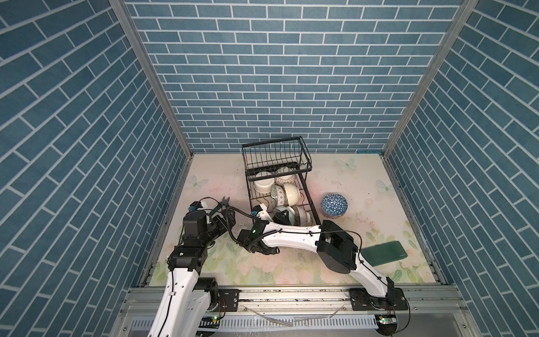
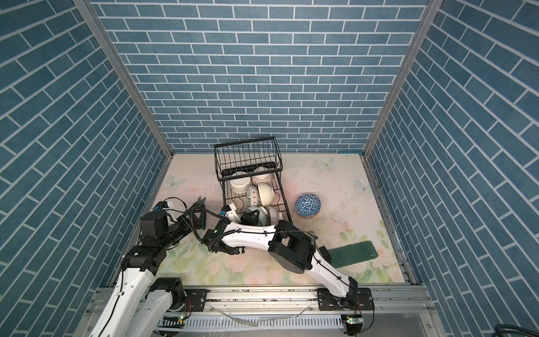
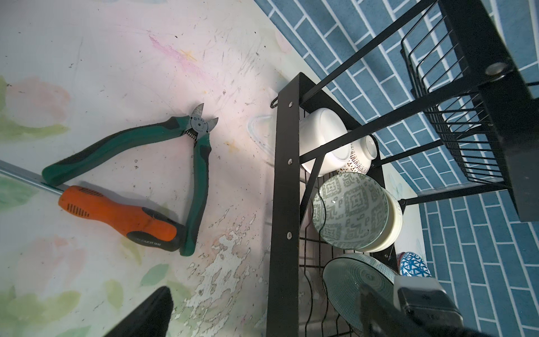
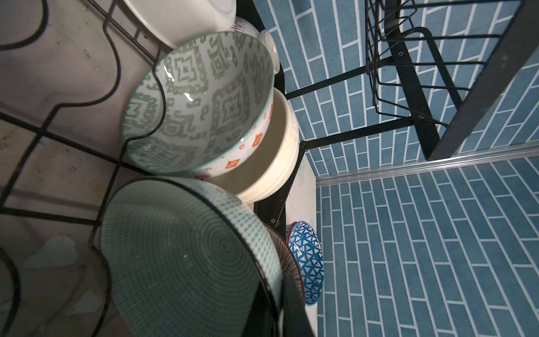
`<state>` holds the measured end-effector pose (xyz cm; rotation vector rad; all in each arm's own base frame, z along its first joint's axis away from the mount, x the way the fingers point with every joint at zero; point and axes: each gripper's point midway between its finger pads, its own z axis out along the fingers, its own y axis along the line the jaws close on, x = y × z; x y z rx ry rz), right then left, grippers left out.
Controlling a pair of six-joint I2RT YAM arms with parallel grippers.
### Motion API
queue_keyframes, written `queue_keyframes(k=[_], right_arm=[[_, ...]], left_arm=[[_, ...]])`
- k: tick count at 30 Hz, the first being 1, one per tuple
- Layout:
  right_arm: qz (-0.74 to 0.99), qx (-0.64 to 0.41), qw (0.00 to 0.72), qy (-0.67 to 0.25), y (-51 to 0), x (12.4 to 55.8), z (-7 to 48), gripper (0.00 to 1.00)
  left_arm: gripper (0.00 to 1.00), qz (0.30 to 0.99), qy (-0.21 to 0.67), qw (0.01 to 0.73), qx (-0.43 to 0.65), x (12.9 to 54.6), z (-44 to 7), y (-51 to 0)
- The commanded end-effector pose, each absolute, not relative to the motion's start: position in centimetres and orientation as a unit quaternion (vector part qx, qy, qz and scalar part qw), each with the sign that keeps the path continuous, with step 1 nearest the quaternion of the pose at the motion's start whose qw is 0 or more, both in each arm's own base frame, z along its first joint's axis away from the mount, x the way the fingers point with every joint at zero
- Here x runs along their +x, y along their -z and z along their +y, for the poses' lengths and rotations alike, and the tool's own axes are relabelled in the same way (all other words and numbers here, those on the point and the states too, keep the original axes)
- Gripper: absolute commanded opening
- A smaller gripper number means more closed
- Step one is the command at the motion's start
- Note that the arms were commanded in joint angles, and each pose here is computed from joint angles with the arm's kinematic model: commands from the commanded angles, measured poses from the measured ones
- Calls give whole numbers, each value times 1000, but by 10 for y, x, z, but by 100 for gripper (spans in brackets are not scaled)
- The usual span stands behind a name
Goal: Load the bowls into the dish rack
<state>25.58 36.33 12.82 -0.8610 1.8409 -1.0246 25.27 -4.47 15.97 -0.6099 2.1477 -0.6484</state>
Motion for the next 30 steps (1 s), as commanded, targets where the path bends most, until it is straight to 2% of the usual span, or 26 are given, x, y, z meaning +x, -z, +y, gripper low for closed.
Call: queue_keyframes(k=[1, 17, 30], right_arm=[[785, -368, 342, 362, -72, 216, 374, 0], [805, -353, 311, 361, -67, 201, 365, 7], [809, -354, 311, 352, -74, 195, 372, 24]], left_arm=[[100, 845, 268, 404, -226, 253, -49, -164], [100, 845, 269, 404, -225, 248, -50, -164], [100, 841, 264, 415, -225, 245, -46, -169]])
